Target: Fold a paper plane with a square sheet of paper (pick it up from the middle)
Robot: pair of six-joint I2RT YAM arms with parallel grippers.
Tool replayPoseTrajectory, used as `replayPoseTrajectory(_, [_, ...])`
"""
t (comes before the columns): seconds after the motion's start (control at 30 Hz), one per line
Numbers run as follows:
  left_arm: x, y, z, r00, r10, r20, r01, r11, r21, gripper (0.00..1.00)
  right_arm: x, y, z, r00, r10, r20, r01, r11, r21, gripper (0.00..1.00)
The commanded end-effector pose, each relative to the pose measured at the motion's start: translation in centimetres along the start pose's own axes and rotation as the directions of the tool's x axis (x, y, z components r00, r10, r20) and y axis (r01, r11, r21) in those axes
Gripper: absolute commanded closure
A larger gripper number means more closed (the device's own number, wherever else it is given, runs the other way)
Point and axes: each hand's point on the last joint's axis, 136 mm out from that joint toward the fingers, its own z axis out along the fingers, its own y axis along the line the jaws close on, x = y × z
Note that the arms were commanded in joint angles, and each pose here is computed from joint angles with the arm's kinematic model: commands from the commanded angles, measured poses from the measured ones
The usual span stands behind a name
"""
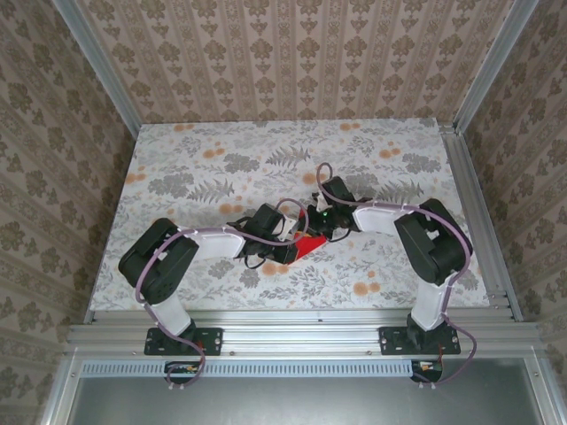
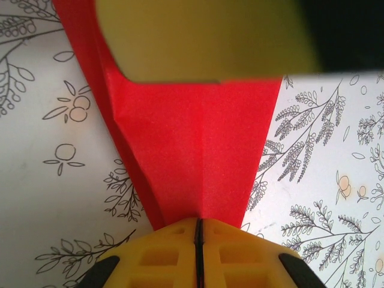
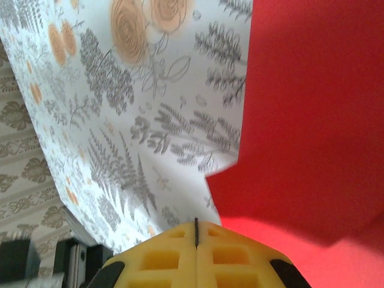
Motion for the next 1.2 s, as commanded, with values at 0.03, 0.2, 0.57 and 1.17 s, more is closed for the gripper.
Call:
replayPoseTrajectory(0.03, [8.4, 3.1, 0.3, 0.959, -0.086, -0.268, 0.055, 0.991, -0.123, 0.9, -1.7, -1.0, 1.1, 1.0, -0.001, 0.003, 0.001, 1.0, 0.02, 0.94])
replayPoseTrajectory(0.2, [8.4, 3.1, 0.2, 0.959, -0.081, -0.271, 0.05, 0.991, -0.122, 0.9, -2.9, -3.1, 1.5, 1.0, -0.007, 0.002, 0.007, 0.998, 0.066, 0.94])
replayPoseTrajectory(0.57, [8.5, 2.8, 0.1, 0.955, -0.078, -0.287, 0.048, 0.993, -0.11, 0.9, -5.6, -6.5, 0.9, 1.0, -0.012, 0.004, 0.012, 0.997, 0.081, 0.93])
replayPoseTrajectory(1.17, [9.0, 2.7, 0.1, 0.945, -0.086, -0.314, 0.057, 0.993, -0.099, 0.9, -11.3, -9.0, -3.3, 0.993, 0.028, 0.117, -0.03, 0.999, 0.017, 0.92])
